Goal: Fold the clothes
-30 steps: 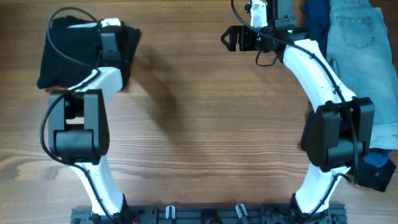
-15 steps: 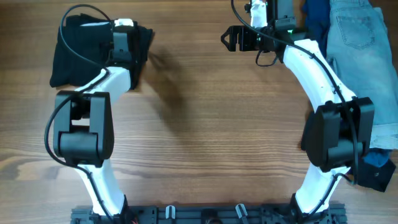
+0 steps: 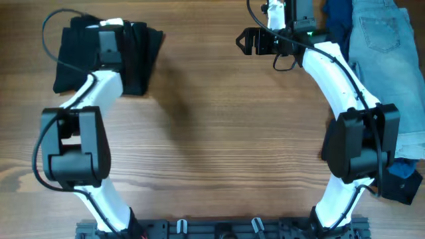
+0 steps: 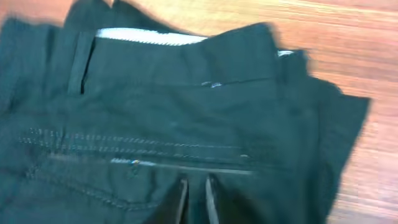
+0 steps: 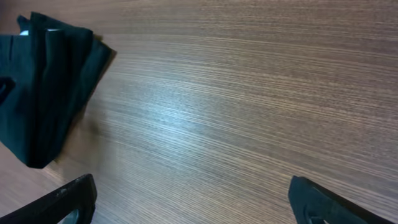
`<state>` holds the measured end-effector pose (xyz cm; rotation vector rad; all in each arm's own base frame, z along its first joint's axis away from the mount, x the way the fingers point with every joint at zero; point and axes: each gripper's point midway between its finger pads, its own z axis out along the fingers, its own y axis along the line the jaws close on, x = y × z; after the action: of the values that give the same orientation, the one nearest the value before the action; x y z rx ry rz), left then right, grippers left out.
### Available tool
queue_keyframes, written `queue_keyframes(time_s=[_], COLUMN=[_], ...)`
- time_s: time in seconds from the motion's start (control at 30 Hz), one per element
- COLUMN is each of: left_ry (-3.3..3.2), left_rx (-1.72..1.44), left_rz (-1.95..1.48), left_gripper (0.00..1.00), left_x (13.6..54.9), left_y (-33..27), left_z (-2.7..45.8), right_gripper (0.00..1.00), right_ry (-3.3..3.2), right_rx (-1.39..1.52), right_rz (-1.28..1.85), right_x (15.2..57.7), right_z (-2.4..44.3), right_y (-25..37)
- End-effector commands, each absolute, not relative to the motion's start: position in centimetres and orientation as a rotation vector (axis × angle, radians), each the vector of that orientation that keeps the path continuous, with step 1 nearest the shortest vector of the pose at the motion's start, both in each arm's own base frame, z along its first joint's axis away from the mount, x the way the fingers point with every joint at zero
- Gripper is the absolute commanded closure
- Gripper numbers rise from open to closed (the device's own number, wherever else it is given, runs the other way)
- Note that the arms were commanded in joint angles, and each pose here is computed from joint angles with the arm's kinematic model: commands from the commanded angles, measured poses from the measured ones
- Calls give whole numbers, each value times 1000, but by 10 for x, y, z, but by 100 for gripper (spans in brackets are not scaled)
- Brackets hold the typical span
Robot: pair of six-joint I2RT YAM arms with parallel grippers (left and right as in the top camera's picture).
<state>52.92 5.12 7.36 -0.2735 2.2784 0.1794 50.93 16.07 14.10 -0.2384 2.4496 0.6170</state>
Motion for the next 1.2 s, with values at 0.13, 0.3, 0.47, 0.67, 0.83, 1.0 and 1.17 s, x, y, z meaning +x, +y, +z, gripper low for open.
queue_keyframes(time_s=[0.13,0.3,0.47,0.67,0.83,1.0,1.17], left_ry=[2357,2397,2419,2408,2418,2410,2309], left_rx=[-393,-406,-428,-493,-464,-392,-374], left_rz=[25,31,44,78,131,177,194], left_gripper=[92,92,93,94,94,95,95], left_x=[527,524,521,515,508,509,526], left_y=[66,68,76,112,137,150,158], left_z=[15,-21,-46,-51,-51,-47,-30], right_gripper=[0,0,0,0,0,0,0], right_ry=[2423,2433,2436,2435,2434,2431,2432], right_rx=[-247,-245,-244,-244,-245,-245,-243], right_rz=[634,635,635,634,634,634,635], right_x=[509,507,507,507,507,508,508], right_z=[155,153,153,153,153,154,154], right_y=[163,163,163,163,163,163,163])
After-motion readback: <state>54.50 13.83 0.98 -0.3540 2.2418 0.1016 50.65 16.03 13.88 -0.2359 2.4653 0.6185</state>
